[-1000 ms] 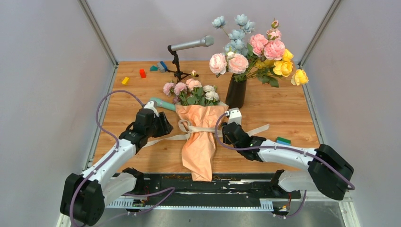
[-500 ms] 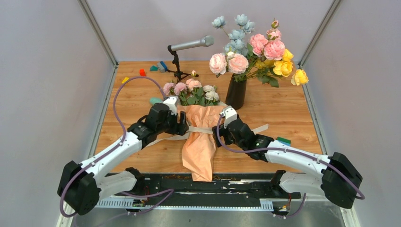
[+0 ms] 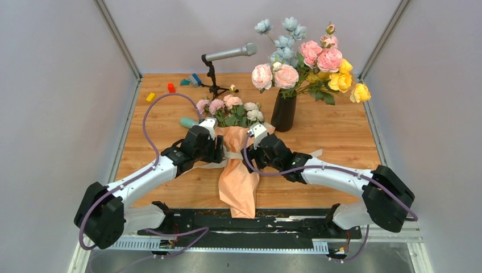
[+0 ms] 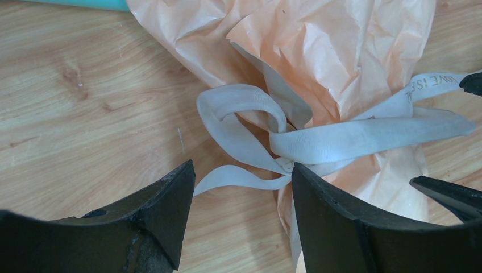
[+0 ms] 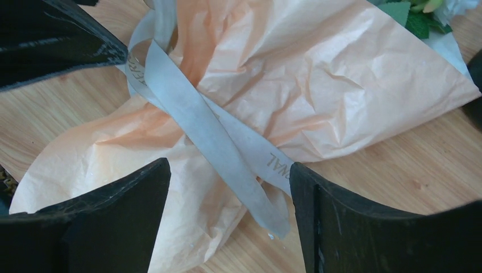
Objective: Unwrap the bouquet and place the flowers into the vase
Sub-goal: Untie the ribbon from the wrapping paper.
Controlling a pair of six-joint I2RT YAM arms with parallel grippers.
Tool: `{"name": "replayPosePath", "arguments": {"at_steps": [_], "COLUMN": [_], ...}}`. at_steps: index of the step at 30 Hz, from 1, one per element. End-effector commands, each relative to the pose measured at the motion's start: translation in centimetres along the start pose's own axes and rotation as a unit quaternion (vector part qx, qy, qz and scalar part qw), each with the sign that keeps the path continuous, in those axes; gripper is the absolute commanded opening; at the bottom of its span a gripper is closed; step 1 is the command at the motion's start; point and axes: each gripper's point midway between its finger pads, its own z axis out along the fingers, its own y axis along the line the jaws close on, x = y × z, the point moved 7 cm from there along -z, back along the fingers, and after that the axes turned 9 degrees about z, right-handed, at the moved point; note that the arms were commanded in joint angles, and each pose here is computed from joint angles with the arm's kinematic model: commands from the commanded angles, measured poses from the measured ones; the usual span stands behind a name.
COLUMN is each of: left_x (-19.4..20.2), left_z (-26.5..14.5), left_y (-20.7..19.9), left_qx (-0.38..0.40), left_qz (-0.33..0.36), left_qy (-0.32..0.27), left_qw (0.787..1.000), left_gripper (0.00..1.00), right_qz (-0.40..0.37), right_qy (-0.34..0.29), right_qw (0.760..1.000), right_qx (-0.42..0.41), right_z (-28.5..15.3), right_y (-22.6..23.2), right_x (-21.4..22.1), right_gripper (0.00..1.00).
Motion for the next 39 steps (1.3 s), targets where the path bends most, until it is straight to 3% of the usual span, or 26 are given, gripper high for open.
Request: {"name": "replayPosePath", "arguments": {"at_steps": [1, 13, 24, 39], "left_x": [-0.6, 0.0, 1.2, 0.8], "left_z": [0.9, 2.0, 2.8, 2.0], "left_y": [-0.4, -1.2, -1.6, -1.0], "left_qx": [0.007, 0.033, 0.046, 0.019], "left_qz": [-0.029, -0.062, -0.091, -0.097], "left_qy": [-0.03, -0.028, -0.019, -0.023], "left_qw": [0.999, 0.997, 0.995, 0.995], "left_gripper": [0.7, 0.54, 0.44, 0.04], "right_qz": [-0.011, -0.023, -0.014, 0.0], "right_qy": [-0.04, -0.015, 0.004, -0.019], "right_qw": [0.998, 0.998, 0.997, 0.999], "right_qx": [-0.038, -0.063, -0.082, -0.05], "right_z": [1.0, 4.0, 5.1, 3.3], "right_y": [1.6, 2.8, 3.2, 2.4], "right_x": [-3.3, -3.5, -2.7, -3.3], "right_gripper": [0.77, 0.62, 0.38, 0.23]}}
